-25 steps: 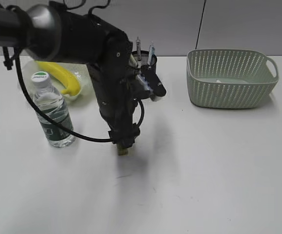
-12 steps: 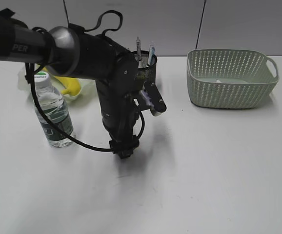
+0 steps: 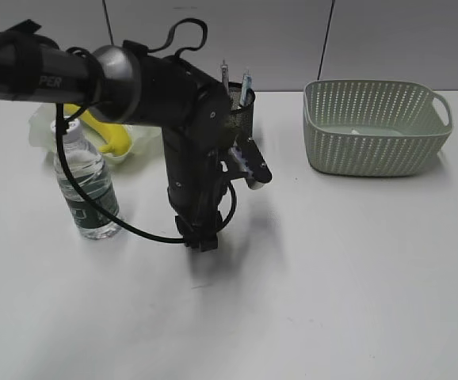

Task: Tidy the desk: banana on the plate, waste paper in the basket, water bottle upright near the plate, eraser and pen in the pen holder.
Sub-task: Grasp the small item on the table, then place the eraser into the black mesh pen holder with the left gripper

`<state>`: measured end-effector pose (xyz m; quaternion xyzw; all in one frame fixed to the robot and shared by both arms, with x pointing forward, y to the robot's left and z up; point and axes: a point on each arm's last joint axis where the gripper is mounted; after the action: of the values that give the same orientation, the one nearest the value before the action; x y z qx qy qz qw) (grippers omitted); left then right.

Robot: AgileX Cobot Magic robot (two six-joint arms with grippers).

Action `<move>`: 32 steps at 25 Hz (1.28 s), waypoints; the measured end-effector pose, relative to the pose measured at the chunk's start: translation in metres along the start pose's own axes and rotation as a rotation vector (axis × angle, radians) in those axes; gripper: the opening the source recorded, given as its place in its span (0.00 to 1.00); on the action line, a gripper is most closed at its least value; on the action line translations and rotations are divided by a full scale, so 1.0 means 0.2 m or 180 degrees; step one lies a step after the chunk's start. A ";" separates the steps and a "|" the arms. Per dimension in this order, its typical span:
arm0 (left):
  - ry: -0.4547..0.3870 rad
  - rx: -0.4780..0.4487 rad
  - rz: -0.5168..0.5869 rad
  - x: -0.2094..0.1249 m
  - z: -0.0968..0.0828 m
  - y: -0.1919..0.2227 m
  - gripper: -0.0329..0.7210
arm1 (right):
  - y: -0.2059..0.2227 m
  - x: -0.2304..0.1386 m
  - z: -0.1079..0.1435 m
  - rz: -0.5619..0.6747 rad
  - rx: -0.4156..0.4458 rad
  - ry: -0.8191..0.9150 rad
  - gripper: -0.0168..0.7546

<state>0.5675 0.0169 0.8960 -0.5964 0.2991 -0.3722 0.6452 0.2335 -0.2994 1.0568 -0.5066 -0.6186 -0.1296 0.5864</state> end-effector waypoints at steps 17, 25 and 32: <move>-0.0577 0.0633 -0.2027 0.33 0.36 -0.76 0.42 | 0.00 0.00 0.00 0.0000 0.0000 0.0000 0.45; -0.0902 0.0772 -0.2471 0.36 0.60 -0.59 0.42 | 0.00 0.00 0.00 0.0000 0.0000 0.0000 0.45; -0.1019 0.0642 -0.2291 0.38 0.64 -0.35 0.42 | 0.00 0.00 0.00 0.0000 0.0000 0.0000 0.45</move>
<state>0.7055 0.0229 0.9838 -0.6471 -0.0710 -0.5043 0.5674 0.2335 -0.2994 1.0568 -0.5066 -0.6186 -0.1296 0.5864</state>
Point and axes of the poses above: a point on each arm's last joint axis where the gripper is mounted, y pointing out along that axis toward the gripper, z along the wrist's bending axis when the last joint is at zero, x = y × z, and after that the axes turned 15 degrees about -y, right-handed
